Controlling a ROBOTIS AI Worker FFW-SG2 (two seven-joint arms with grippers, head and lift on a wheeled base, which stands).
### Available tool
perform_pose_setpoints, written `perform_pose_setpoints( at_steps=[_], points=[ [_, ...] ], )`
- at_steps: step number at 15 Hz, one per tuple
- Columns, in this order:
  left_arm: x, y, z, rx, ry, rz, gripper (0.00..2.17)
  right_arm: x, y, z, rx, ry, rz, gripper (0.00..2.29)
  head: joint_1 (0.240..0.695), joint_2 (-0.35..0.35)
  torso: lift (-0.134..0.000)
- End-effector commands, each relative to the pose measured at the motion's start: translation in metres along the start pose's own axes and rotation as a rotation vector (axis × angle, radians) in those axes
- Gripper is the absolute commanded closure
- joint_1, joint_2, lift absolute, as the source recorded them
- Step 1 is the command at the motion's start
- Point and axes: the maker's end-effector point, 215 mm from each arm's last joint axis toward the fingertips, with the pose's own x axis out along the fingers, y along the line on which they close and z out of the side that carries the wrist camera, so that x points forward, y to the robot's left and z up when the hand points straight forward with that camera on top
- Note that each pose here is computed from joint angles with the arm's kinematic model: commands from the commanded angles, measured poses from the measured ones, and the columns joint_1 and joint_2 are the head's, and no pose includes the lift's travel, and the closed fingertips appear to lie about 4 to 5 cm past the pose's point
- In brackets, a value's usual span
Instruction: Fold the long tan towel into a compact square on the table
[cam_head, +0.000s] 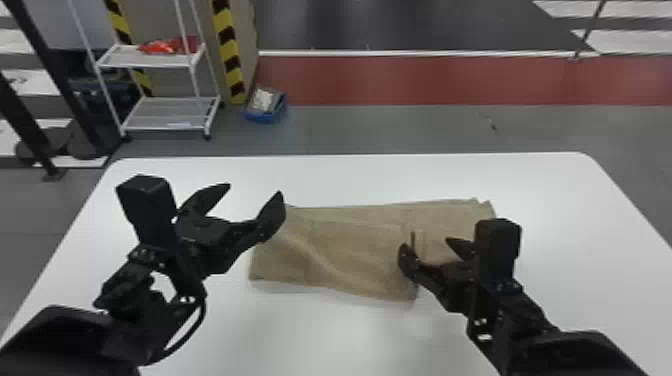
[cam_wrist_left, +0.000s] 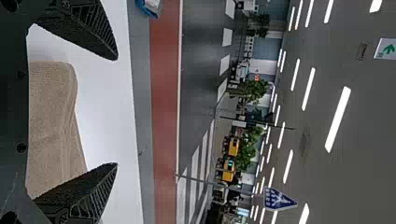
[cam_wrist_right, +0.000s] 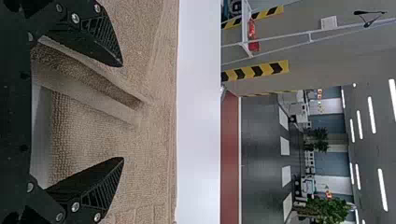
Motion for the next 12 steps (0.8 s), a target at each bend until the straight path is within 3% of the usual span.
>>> perform_pose_setpoints(
  at_steps=[1, 5, 12],
  points=[
    [-0.003, 0.005, -0.008, -0.010, 0.012, 0.008, 0.08, 0.008, 0.003, -0.004, 0.003, 0.034, 0.009, 0.20, 0.695, 0.023, -0.125],
    [-0.005, 0.004, -0.009, -0.013, 0.012, 0.007, 0.08, 0.015, 0.009, -0.018, 0.001, 0.085, 0.029, 0.23, 0.695, 0.038, -0.125],
    [-0.005, 0.004, -0.015, -0.018, 0.023, 0.006, 0.08, 0.017, 0.020, -0.010, -0.011, 0.064, 0.049, 0.35, 0.695, 0.050, -0.125]
  ],
)
